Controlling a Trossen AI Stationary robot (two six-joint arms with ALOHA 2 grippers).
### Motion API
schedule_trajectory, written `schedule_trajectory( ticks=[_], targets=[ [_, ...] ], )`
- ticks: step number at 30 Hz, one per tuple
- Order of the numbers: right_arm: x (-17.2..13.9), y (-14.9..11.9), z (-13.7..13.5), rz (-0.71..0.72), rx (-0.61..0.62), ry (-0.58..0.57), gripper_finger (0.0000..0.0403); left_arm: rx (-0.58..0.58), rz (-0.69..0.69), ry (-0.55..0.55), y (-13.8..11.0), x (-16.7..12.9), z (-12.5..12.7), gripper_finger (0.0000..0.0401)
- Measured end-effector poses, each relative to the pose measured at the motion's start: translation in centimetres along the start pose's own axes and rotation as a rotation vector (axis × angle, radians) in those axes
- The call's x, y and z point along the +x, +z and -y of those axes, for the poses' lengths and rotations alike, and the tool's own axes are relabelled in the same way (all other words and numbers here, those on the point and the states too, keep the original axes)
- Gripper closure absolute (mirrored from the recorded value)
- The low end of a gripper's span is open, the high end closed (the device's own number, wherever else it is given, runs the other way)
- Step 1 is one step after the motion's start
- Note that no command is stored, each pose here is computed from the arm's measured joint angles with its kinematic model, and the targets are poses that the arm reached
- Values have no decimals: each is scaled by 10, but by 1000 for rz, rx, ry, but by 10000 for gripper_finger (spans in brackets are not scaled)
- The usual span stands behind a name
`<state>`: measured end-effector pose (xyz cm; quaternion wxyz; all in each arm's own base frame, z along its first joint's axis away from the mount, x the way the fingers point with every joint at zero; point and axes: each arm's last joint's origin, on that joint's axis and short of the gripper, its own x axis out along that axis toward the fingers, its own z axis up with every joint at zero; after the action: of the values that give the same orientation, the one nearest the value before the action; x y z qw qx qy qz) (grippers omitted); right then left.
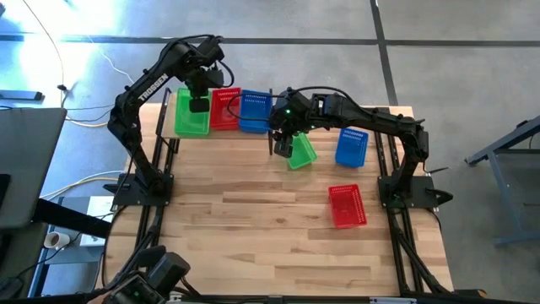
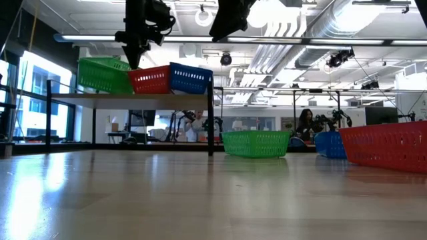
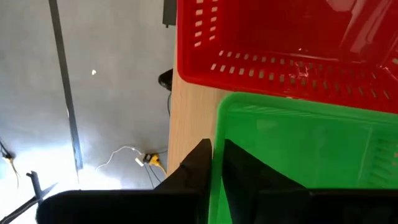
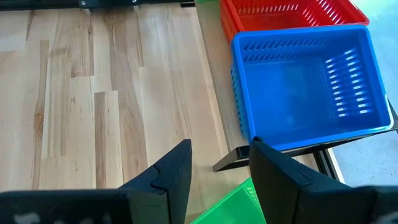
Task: Stack baskets on shelf by color
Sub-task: Stack the bottom green basket on top of the green basket on the shelf
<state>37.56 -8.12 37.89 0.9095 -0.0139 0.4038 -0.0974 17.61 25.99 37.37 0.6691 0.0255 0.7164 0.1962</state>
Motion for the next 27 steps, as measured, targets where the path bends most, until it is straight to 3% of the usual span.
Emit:
schedule_trajectory(
  ticks=[21, 27],
  targets=[
    [0, -1, 0, -15, -1, 2, 257, 5, -19, 15, 0, 0, 0, 362],
    [0, -1, 0, -15, -1, 2, 257, 22, -72, 79, 1, -1, 2, 372]
  ],
)
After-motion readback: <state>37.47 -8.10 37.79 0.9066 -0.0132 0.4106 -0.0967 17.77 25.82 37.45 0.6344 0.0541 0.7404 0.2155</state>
